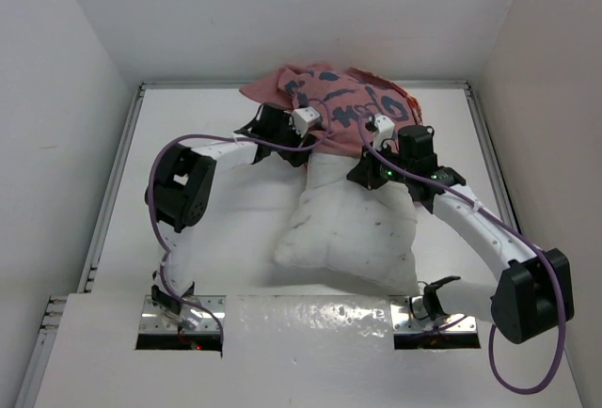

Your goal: Put the pillow into the pillowcase

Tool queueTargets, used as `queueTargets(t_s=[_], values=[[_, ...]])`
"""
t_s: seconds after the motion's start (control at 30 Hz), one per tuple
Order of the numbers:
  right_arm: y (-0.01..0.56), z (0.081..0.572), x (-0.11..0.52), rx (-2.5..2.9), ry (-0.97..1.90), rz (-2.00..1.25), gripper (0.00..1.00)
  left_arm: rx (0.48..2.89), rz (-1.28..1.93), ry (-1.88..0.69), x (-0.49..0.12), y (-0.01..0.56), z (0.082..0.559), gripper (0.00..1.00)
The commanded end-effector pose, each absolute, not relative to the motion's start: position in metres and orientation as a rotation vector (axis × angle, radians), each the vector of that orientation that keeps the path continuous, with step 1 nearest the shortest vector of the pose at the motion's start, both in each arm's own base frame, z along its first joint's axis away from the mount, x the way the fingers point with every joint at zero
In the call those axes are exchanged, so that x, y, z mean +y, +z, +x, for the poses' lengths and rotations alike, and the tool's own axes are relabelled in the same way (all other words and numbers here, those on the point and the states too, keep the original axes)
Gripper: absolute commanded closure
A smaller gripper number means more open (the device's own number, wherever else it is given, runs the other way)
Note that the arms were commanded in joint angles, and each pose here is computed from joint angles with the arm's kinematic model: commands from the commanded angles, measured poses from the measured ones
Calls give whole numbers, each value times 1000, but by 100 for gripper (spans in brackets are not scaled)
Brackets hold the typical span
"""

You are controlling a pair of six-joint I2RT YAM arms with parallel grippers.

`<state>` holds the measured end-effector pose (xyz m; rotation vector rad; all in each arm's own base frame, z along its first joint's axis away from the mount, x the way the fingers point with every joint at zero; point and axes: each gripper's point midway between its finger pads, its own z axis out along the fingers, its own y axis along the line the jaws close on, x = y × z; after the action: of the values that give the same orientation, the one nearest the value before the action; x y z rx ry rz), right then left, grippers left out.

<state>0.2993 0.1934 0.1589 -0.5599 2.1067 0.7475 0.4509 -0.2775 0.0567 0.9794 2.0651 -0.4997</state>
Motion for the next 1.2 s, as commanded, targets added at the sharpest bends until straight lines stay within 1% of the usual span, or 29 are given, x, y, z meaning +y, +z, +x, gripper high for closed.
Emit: queueTargets(t_s=[0.0,0.03,0.13,0.17,0.2,0.27,0.3,0.33,0.37,0.4,0.43,0.47,0.5,0.53,0.57,0.6,0.63,0.67,0.73,0.77,0.8,0.83,0.9,1.0,1.03,1.07,1.1,1.13,1.17], values=[[186,296,200,2046,787,-600,100,1943,946,-425,-274,88,475,39],[183,295,198,2063,782,-600,100,1947,944,-438,-272,84,477,35],[186,296,200,2060,789,-609,100,1901,960,-543,-284,84,477,17],[187,297,201,2060,791,-607,100,1867,977,-643,-296,90,471,16],[186,297,200,2064,789,-606,100,1823,990,-696,-303,96,470,17],[184,299,199,2076,776,-596,100,1789,998,-821,-314,99,460,31],[182,300,198,2087,770,-584,96,1745,1020,-904,-319,104,453,39],[181,302,196,2097,750,-566,73,1733,1024,-950,-321,106,449,66],[181,311,189,2112,688,-528,63,1735,1018,-989,-321,108,447,94],[185,315,187,2120,660,-499,52,1752,1013,-1015,-318,106,443,100],[198,320,187,2117,619,-486,23,1755,1009,-1023,-313,109,444,100],[204,323,190,2111,500,-507,3,1764,1035,-1070,-308,108,434,100],[209,318,190,2134,401,-536,1,1766,1021,-1075,-296,118,436,100],[246,323,202,2062,329,-546,1,1776,1017,-1087,-290,124,434,100],[248,317,216,2067,200,-570,1,1842,1016,-1112,-279,121,424,100],[247,309,216,2110,132,-578,1,1856,1007,-1090,-268,130,425,100],[251,305,231,2110,71,-542,1,1930,1016,-1059,-258,128,421,100],[241,295,243,2138,81,-581,1,1955,1037,-1042,-253,129,418,100],[216,284,245,2164,-90,-592,1,1945,1114,-1006,-248,139,415,100],[203,283,244,2201,-127,-518,1,1999,1127,-1043,-244,136,401,100],[179,282,237,2256,-223,-493,1,2004,1132,-1042,-242,141,398,100],[166,281,234,2281,-251,-454,1,2009,1137,-1037,-241,144,397,100],[142,280,237,2304,-229,-384,1,2034,1132,-1052,-237,151,390,100],[129,292,237,2268,-200,-289,1,2044,1148,-1088,-232,158,378,100],[114,297,229,2302,-184,-267,3,2031,1161,-1086,-232,163,378,100],[113,311,241,2275,-94,-240,8,2048,1153,-1098,-229,167,373,100],[93,316,241,2328,-25,-237,29,2027,1167,-1095,-228,173,374,100],[88,323,246,2337,34,-226,46,2031,1171,-1141,-227,179,364,100],[92,337,261,2302,144,-204,68,2019,1183,-1152,-226,185,361,100]])
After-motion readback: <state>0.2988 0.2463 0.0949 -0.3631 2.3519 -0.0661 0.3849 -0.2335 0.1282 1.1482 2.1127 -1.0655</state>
